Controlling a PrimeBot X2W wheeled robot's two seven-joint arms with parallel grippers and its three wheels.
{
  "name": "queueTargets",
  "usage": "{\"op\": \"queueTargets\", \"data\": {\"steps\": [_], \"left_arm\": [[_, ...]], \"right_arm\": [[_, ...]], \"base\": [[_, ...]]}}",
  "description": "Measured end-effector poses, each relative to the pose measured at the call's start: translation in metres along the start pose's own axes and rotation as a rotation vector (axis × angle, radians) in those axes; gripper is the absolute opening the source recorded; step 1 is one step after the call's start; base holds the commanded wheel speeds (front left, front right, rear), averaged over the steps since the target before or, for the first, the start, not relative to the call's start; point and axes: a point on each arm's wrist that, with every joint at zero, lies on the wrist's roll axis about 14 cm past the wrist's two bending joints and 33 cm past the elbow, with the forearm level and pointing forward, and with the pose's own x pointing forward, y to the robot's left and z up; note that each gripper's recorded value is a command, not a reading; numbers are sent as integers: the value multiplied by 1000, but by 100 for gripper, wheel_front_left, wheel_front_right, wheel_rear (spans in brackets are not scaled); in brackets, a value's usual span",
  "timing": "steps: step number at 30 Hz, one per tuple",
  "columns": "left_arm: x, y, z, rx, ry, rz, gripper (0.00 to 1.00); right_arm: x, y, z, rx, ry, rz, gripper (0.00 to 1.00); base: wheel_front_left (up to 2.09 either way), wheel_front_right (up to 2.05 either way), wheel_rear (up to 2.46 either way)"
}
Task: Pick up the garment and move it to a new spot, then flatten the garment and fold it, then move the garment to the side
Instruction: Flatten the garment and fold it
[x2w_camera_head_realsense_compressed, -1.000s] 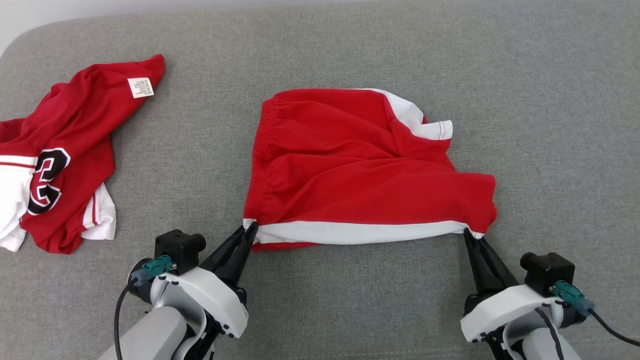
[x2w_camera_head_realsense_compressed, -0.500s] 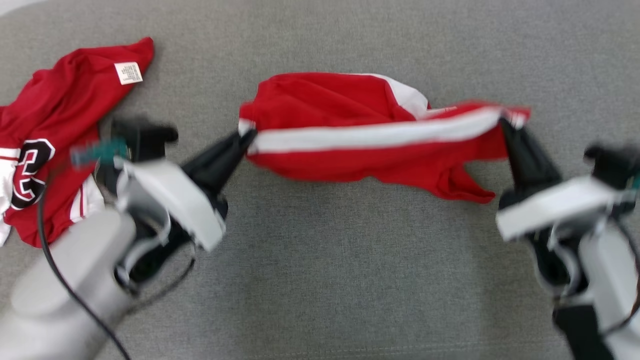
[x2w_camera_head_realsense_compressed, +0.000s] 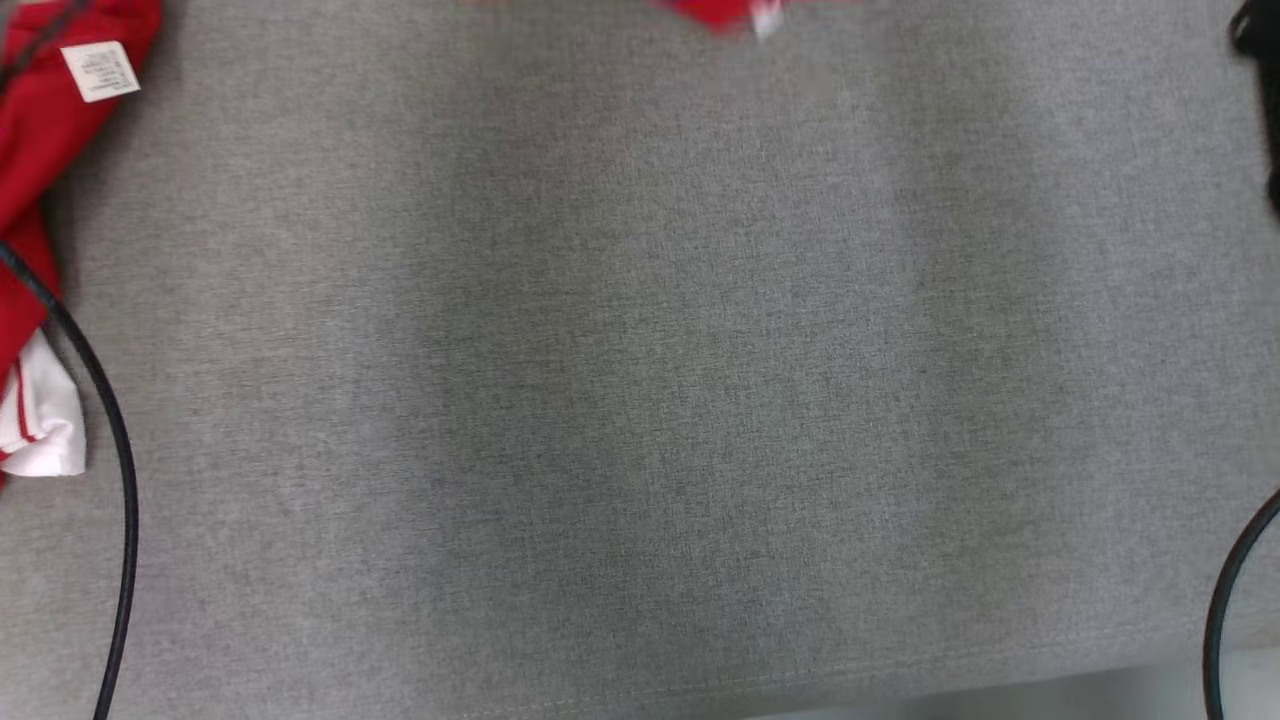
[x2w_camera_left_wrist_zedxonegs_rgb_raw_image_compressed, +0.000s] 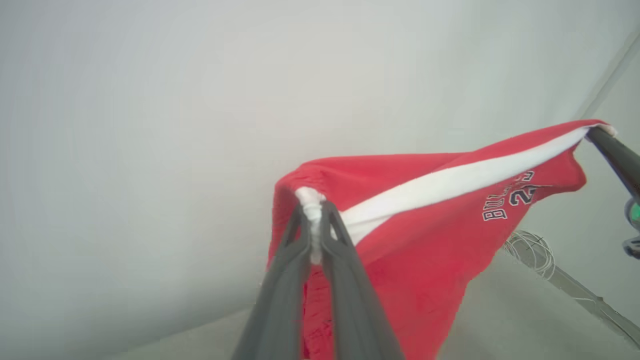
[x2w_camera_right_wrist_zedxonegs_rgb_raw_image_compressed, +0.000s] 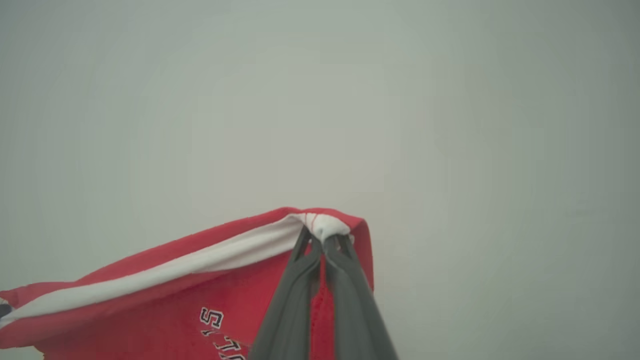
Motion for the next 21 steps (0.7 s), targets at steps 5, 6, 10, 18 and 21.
{"op": "queueTargets", "data": {"steps": [5, 6, 10, 18, 21], "left_arm": [[5, -8, 19, 23, -122, -22, 0], [3, -10, 16, 35, -129, -33, 0], [-23, -11, -51, -41, -77, -47, 0], [-134, -23, -227, -250, 184, 78, 0], [-151, -36, -240, -240, 204, 88, 0]], "right_arm": [[7, 8, -3, -51, -8, 41, 0], [4, 11, -13, -50, 12, 52, 0], [-39, 13, -85, 13, 165, 65, 0], [-198, 17, -193, 247, 462, -43, 0], [-233, 18, -192, 311, 471, -105, 0]], "base": [[0, 0, 0], [0, 0, 0], [0, 0, 0], [0, 0, 0], [0, 0, 0]]}}
